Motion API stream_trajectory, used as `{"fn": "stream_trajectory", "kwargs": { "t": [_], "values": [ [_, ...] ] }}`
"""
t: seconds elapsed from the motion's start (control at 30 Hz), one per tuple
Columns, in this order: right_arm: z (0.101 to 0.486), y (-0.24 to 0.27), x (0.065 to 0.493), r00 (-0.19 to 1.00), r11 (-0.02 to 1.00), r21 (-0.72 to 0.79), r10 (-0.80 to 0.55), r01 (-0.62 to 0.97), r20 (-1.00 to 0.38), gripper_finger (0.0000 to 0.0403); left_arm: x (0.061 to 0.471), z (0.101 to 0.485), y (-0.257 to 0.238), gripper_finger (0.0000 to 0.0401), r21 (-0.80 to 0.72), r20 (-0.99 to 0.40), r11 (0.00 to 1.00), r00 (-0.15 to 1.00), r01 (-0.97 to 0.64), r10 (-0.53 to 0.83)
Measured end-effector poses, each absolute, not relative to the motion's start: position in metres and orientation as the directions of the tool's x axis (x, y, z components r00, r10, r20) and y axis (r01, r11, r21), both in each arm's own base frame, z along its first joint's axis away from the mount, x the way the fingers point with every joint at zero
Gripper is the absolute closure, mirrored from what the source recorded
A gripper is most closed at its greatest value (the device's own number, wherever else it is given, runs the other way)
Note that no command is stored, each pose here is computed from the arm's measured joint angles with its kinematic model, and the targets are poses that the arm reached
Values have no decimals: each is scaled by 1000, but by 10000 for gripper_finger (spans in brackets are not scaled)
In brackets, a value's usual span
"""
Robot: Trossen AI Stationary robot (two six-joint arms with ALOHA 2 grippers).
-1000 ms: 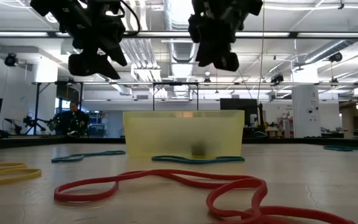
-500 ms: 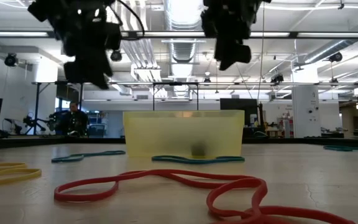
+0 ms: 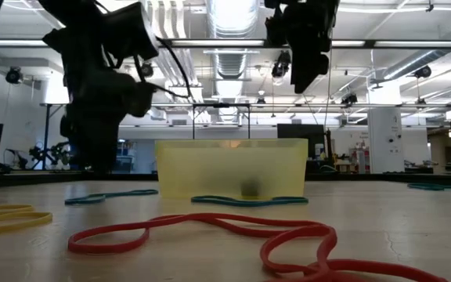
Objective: Pick and place rubber bands into bin
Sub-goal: Put the blue rubber band into the yellow bin
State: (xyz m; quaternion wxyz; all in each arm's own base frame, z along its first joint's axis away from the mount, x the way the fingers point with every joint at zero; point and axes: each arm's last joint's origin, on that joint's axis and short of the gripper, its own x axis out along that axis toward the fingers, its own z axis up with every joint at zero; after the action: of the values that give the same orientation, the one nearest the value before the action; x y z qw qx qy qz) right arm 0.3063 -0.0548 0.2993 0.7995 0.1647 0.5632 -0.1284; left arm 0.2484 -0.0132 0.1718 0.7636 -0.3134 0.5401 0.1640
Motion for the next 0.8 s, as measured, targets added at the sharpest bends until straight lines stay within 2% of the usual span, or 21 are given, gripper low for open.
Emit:
{"fn": "stream_trajectory", "kwargs": {
  "t": [0.33, 0.8],
  "values": [
    [298, -56, 306, 320, 930, 85, -37, 357, -947, 209, 270, 164, -23, 221, -320, -923, 739, 371, -593, -102],
    [298, -55, 305, 315, 931, 83, -35, 354, -949, 209, 276, 145, -24, 221, -258, -946, 743, 317, -618, -65]
  ]
}}
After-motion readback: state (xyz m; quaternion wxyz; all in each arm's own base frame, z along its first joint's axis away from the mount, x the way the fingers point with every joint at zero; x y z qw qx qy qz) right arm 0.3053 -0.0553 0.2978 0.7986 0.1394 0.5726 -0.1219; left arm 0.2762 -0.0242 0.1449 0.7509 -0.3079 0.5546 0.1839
